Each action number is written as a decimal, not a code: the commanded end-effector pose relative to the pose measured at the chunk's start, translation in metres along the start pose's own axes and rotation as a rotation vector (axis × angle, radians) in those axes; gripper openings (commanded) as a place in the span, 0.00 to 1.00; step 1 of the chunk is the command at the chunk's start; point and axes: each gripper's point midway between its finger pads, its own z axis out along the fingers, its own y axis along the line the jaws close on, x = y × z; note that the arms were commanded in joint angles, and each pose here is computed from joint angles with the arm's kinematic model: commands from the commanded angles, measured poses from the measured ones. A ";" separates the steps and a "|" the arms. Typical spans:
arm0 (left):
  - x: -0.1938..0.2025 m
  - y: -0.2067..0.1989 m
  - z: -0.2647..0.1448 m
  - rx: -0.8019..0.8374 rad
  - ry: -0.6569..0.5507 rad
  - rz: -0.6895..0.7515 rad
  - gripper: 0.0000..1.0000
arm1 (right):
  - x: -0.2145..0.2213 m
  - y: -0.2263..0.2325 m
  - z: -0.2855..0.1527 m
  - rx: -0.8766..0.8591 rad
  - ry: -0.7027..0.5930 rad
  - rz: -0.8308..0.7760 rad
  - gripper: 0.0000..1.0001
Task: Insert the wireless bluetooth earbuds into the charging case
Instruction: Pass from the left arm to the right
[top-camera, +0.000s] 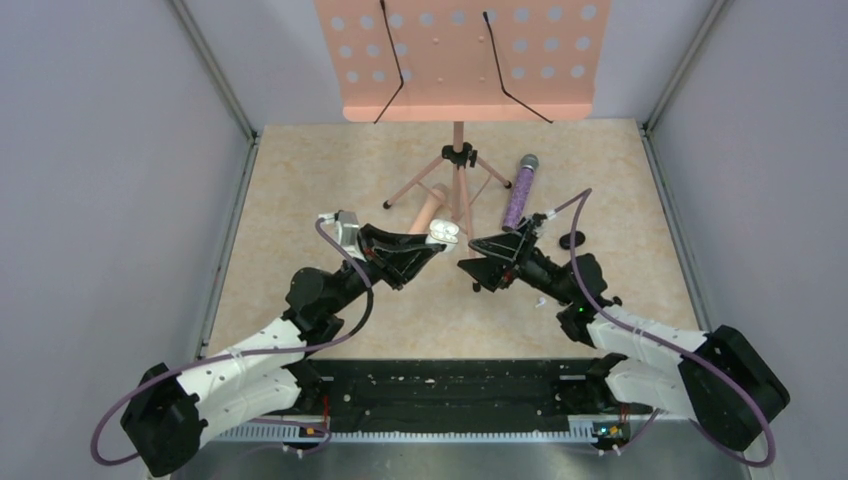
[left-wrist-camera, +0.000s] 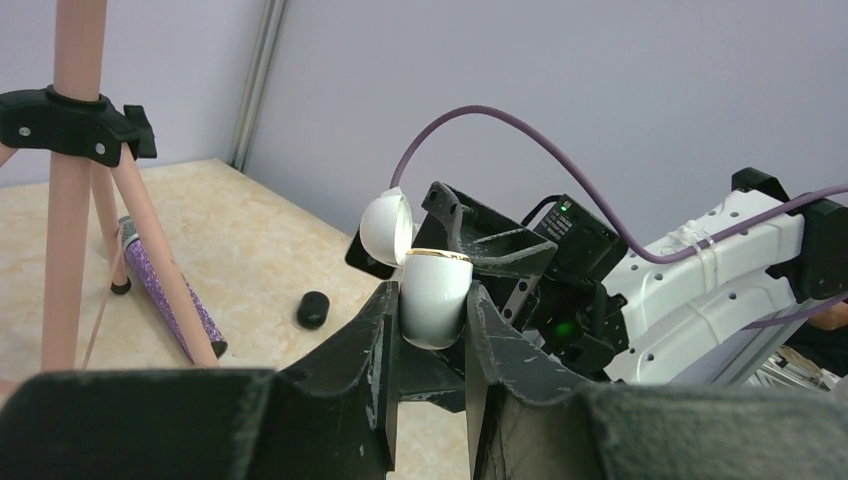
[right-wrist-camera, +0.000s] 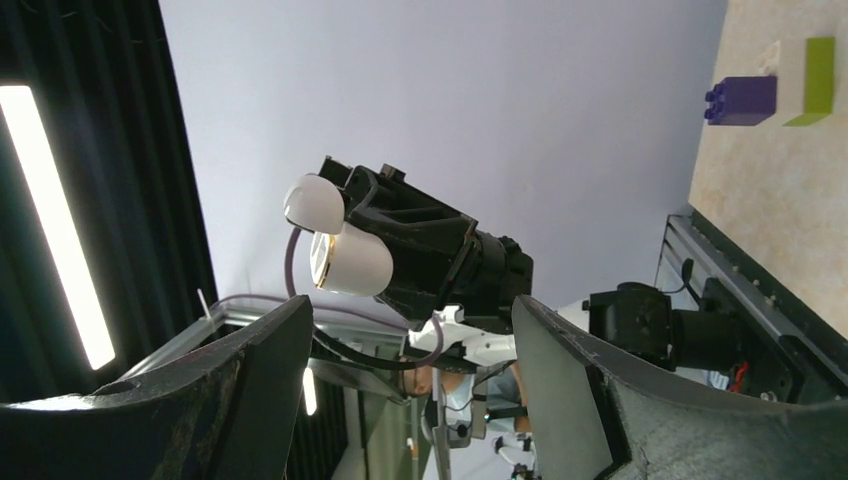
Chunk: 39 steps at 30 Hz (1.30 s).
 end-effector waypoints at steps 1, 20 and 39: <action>-0.014 -0.012 -0.002 0.047 -0.048 0.051 0.00 | 0.012 0.054 0.008 -0.210 0.042 -0.030 0.72; -0.015 -0.018 -0.002 0.070 -0.030 0.074 0.00 | 0.031 0.066 0.032 -0.298 0.144 0.038 0.61; -0.015 -0.021 -0.005 0.085 -0.023 0.083 0.00 | 0.033 0.063 0.032 -0.298 0.146 0.058 0.33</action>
